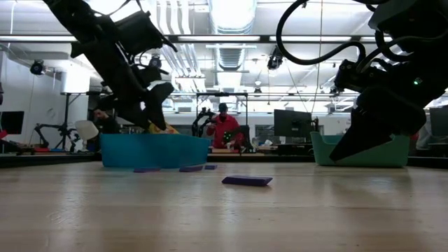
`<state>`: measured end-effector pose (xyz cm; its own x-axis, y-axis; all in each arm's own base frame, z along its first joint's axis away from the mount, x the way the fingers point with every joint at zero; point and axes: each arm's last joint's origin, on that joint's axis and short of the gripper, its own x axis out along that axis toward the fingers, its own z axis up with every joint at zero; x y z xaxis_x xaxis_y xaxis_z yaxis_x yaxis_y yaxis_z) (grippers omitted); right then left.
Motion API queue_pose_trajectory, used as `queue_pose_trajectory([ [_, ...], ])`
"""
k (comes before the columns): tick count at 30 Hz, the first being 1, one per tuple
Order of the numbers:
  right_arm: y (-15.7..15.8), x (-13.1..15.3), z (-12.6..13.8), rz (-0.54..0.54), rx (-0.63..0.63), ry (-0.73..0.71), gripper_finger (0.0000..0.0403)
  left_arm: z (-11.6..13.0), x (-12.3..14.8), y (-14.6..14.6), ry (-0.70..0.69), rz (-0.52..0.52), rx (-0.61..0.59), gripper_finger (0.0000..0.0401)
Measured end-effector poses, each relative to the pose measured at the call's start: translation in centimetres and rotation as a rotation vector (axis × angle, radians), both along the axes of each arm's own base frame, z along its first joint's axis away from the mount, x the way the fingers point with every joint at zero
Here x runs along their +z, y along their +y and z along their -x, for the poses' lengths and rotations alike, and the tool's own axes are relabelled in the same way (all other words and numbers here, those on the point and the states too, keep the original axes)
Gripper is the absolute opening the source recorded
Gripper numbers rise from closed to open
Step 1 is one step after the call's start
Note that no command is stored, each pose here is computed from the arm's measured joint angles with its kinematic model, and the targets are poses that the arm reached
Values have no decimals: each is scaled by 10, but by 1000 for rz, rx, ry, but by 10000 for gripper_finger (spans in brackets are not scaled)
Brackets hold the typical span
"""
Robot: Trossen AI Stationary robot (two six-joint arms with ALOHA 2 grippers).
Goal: Pick & Place School Supplies
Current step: Put the yellow crayon box into the blue bin
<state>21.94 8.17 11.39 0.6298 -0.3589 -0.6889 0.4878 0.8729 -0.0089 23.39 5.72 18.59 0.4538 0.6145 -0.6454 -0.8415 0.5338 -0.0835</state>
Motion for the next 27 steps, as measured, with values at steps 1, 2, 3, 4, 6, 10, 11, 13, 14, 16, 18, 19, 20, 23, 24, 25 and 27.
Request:
queue_pose_trajectory([
  [1,0,0,0,0,0,0,52,-1,0,0,-9,11,-13,225],
  [2,0,0,0,0,0,0,52,-1,0,-1,-13,16,-18,225],
  [3,0,0,0,0,0,0,52,-1,0,-1,-11,14,-21,225],
  [4,0,0,0,0,0,0,52,-1,0,-1,-5,11,-27,225],
  [6,0,0,0,0,1,0,52,-1,0,0,5,-1,-33,225],
  [10,0,0,0,0,0,0,52,0,2,1,23,-55,4,225],
  [11,0,0,0,0,1,0,52,-1,3,1,33,-72,3,225],
  [13,0,0,0,0,1,0,52,-3,7,2,35,-89,-5,225],
  [14,0,0,0,1,0,0,52,-3,8,2,33,-92,-8,225],
  [16,0,0,0,2,2,1,52,-5,12,3,28,-92,-7,225],
  [18,0,0,0,2,2,1,52,-6,14,3,20,-92,-6,225],
  [19,0,0,0,2,2,1,52,-6,14,3,19,-92,-6,225],
  [20,0,0,0,2,2,1,52,-6,14,3,21,-91,-6,225],
  [23,0,0,0,2,2,1,52,-6,14,2,47,-104,-37,225],
  [24,0,0,0,2,2,1,52,-5,14,2,73,-119,-58,225],
  [25,0,0,0,2,2,1,52,-5,14,2,87,-130,-73,225],
  [27,0,0,0,2,2,1,52,-7,17,3,56,-145,-68,225],
])
